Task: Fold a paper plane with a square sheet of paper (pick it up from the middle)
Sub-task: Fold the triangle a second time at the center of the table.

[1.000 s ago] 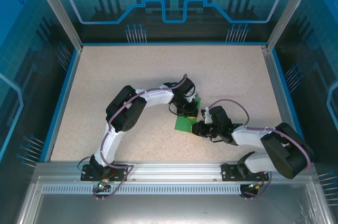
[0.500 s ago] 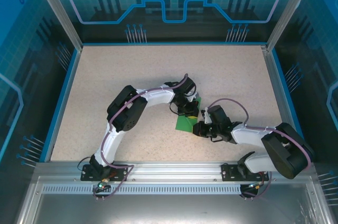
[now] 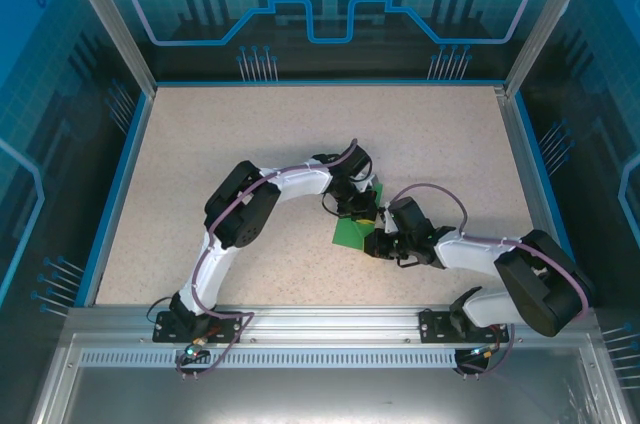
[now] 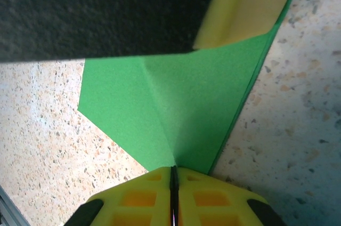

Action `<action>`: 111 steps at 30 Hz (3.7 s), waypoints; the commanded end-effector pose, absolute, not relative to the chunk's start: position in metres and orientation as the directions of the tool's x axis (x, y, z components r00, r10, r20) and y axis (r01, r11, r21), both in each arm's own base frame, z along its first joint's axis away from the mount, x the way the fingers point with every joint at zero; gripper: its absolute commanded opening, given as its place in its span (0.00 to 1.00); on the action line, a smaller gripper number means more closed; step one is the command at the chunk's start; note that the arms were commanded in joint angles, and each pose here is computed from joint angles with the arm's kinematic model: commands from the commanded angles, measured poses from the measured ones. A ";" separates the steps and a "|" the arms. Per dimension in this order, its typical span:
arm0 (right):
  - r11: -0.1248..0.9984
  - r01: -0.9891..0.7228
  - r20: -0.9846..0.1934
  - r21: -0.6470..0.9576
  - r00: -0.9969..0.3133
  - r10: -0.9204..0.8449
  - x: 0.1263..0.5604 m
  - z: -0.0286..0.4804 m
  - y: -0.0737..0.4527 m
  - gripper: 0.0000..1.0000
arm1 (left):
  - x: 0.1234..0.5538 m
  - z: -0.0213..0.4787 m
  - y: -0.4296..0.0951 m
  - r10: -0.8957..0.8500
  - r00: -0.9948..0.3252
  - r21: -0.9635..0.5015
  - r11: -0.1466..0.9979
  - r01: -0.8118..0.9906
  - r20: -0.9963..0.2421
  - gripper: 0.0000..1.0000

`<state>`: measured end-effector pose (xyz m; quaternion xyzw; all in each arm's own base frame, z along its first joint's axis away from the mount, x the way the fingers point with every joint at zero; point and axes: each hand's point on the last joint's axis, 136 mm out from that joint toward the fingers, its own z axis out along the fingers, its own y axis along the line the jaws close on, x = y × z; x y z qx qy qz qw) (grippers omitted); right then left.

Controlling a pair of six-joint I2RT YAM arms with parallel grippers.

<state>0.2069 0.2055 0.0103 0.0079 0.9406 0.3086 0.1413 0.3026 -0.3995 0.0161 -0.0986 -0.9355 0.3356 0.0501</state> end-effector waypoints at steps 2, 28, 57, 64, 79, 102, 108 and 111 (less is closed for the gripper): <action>0.874 -0.040 -0.194 0.484 -0.979 0.063 0.188 -0.012 0.188 0.10 | 0.305 -0.005 -0.393 0.221 -0.974 -0.604 0.783 0.149 0.046 0.11; 0.898 -0.039 -0.154 0.438 -0.988 0.032 0.183 -0.020 0.189 0.09 | 0.345 0.069 -0.408 0.237 -0.961 -0.704 0.658 0.268 -0.144 0.48; 0.894 -0.050 -0.138 0.445 -0.990 0.013 0.185 -0.023 0.196 0.09 | 0.280 0.112 -0.346 0.248 -0.956 -0.701 0.654 0.285 -0.158 0.43; 0.895 -0.055 -0.133 0.443 -0.991 0.005 0.186 -0.023 0.198 0.09 | 0.273 0.090 -0.358 0.229 -0.966 -0.753 0.614 0.236 -0.117 0.32; 0.901 -0.050 -0.136 0.430 -0.991 0.010 0.184 -0.020 0.193 0.09 | 0.278 0.043 -0.360 0.225 -0.972 -0.742 0.641 0.196 -0.063 0.24; 0.906 -0.044 -0.129 0.421 -0.992 0.012 0.179 -0.018 0.190 0.09 | 0.306 0.006 -0.346 0.184 -0.981 -0.685 0.708 0.171 -0.054 0.22; 0.902 -0.045 -0.132 0.429 -0.991 0.013 0.180 -0.016 0.192 0.09 | 0.311 -0.009 -0.332 0.154 -0.987 -0.619 0.772 0.145 -0.040 0.21; 0.898 -0.048 -0.142 0.437 -0.990 0.017 0.182 -0.012 0.194 0.09 | 0.312 -0.014 -0.329 0.150 -0.988 -0.601 0.787 0.141 -0.035 0.20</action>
